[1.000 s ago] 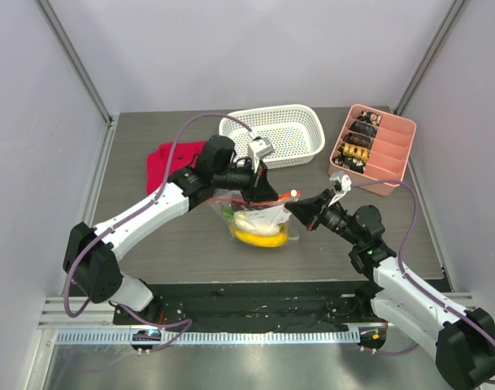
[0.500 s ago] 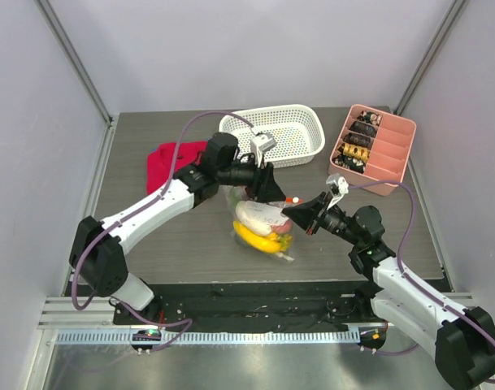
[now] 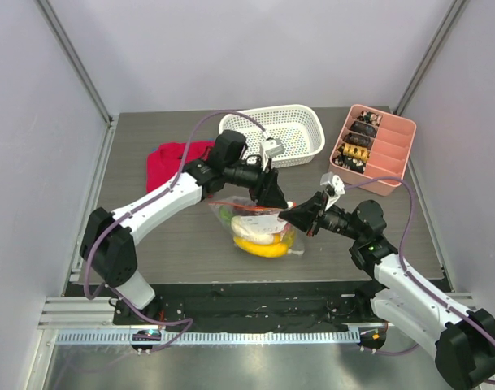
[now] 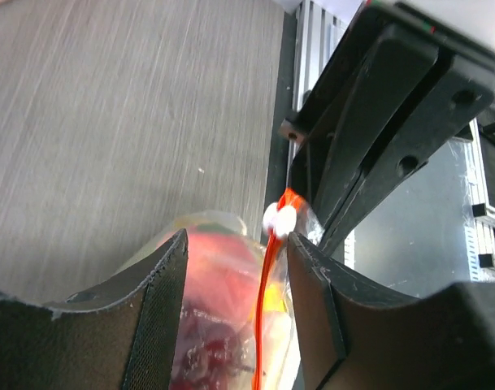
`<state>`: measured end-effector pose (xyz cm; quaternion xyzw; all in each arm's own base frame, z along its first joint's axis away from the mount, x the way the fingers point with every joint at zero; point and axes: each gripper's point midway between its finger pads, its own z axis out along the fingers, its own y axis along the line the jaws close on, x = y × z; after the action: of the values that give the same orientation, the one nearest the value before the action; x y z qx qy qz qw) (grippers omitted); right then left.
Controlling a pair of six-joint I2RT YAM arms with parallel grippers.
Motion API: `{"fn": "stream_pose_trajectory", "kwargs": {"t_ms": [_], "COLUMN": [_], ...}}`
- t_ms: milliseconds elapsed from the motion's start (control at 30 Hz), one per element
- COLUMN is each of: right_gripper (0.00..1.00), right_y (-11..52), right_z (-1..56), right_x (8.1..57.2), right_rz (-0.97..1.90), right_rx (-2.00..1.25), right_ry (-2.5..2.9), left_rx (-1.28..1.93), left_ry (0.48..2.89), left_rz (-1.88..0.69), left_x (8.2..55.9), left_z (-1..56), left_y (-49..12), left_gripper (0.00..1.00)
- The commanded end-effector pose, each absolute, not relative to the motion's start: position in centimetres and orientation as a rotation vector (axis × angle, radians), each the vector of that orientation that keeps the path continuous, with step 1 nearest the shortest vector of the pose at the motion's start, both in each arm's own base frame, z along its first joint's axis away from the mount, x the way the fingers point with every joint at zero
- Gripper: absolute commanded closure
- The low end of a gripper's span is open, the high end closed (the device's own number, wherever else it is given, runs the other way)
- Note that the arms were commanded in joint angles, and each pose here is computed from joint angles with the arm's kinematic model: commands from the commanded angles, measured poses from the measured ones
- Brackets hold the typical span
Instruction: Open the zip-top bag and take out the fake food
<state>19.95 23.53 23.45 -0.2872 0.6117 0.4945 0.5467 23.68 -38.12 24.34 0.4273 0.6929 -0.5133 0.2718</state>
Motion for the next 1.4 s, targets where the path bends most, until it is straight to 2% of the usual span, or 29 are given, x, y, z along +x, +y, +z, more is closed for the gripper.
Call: {"fn": "stream_pose_trajectory", "kwargs": {"t_ms": [0, 167, 400, 500, 533, 600, 633, 733, 767, 833, 867, 933, 1367], "right_gripper": [0.99, 0.99, 0.99, 0.99, 0.99, 0.99, 0.99, 0.95, 0.83, 0.7, 0.58, 0.51, 0.48], "right_y": [23.8, 23.8, 23.8, 23.9, 23.9, 23.9, 23.9, 23.6, 23.3, 23.0, 22.8, 22.5, 24.6], "right_z": [27.1, 26.8, 27.2, 27.4, 27.5, 27.4, 27.3, 26.8, 26.7, 26.6, 26.8, 27.1, 26.8], "right_x": [19.7, 19.6, 19.5, 19.6, 19.5, 19.6, 19.7, 20.2, 20.8, 21.0, 21.3, 21.8, 22.3], "right_rz": [1.151, 1.146, 1.147, 1.149, 1.15, 1.151, 1.148, 1.13, 1.109, 1.103, 1.087, 1.074, 1.178], "right_rx": [-0.748, -0.76, -0.768, -0.772, -0.776, -0.771, -0.765, -0.722, -0.686, -0.639, -0.615, -0.572, -0.663], "right_ry": [1.305, 1.309, 1.3, 1.296, 1.294, 1.299, 1.305, 1.345, 1.362, 1.393, 1.393, 1.398, 1.414], "left_rx": [1.186, 1.178, 1.176, 1.181, 1.173, 1.157, 1.149, 1.083, 1.057, 1.005, 0.991, 0.965, 0.981], "left_ry": [1.807, 1.812, 1.882, 1.873, 1.875, 1.875, 1.868, 1.865, 1.868, 1.83, 1.803, 1.738, 1.734], "left_rz": [-1.394, -1.435, -1.465, -1.47, -1.464, -1.43, -1.41, -1.311, -1.287, -1.228, -1.229, -1.237, -1.29], "left_x": [21.9, 21.0, 20.7, 20.5, 20.5, 20.7, 21.0, 22.0, 22.3, 22.9, 22.8, 22.5, 21.1], "left_z": [25.3, 25.2, 23.5, 23.7, 23.8, 24.2, 24.7, 25.9, 26.2, 27.3, 27.9, 28.9, 29.0], "left_y": [-36.8, -36.5, -36.6, -36.7, -36.6, -36.4, -36.4, -35.8, -35.6, -35.1, -35.0, -34.7, -34.5], "left_gripper": [0.48, 0.49, 0.57, 0.68, 0.79, 0.85, 0.99, 1.0, 1.0, 1.0, 1.0, 1.0, 1.0]}}
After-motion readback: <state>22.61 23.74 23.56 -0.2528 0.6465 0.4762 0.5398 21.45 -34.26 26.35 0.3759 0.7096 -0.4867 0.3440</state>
